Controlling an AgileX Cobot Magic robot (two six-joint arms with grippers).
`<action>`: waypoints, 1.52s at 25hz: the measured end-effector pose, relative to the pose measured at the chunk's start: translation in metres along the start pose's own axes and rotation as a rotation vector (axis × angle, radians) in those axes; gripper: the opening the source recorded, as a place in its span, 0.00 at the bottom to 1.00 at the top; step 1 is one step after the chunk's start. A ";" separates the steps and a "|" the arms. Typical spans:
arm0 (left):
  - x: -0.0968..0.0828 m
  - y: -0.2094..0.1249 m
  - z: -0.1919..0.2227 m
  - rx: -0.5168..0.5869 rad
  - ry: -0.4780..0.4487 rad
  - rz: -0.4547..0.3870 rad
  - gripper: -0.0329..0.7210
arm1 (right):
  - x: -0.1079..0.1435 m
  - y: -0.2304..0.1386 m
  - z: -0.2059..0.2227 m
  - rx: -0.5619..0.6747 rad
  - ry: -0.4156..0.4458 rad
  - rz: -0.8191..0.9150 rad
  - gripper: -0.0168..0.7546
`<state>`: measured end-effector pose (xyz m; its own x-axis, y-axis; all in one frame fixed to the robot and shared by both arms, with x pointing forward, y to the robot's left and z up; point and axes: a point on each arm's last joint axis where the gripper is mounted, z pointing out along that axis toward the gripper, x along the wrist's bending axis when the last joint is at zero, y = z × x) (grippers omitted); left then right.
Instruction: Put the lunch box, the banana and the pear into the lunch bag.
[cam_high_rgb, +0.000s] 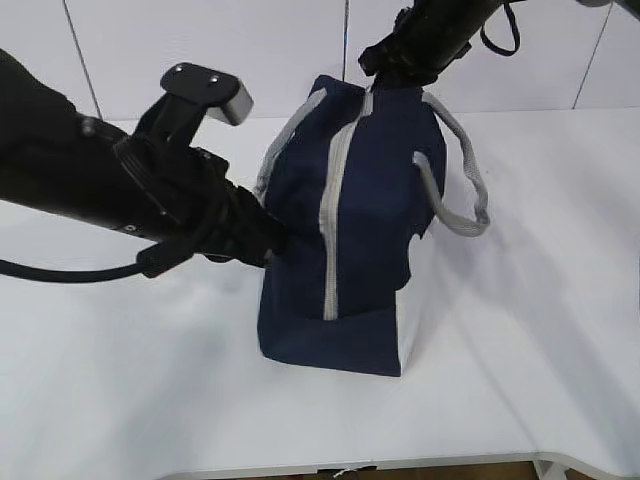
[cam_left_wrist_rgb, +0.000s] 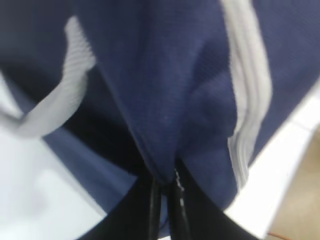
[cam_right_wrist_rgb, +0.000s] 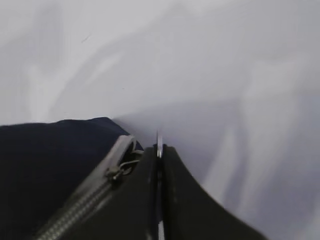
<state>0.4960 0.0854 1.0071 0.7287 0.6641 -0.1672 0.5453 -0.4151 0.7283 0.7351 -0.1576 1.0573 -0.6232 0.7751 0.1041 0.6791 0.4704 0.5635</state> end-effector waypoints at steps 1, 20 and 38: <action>0.005 0.000 -0.001 -0.003 0.012 -0.011 0.02 | 0.000 0.001 -0.004 0.000 -0.009 -0.005 0.05; 0.052 0.010 -0.011 -0.144 0.279 -0.006 0.02 | 0.036 -0.051 -0.064 0.145 0.032 0.009 0.05; 0.071 0.012 -0.002 -0.225 0.446 -0.005 0.02 | 0.093 -0.100 -0.135 0.096 0.143 0.049 0.05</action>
<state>0.5537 0.1292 1.0051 0.4513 0.8874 0.0942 0.4092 -0.2996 0.8619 0.5570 -0.1898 1.1215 -0.6329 0.7331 0.2488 0.7394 0.4771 0.4751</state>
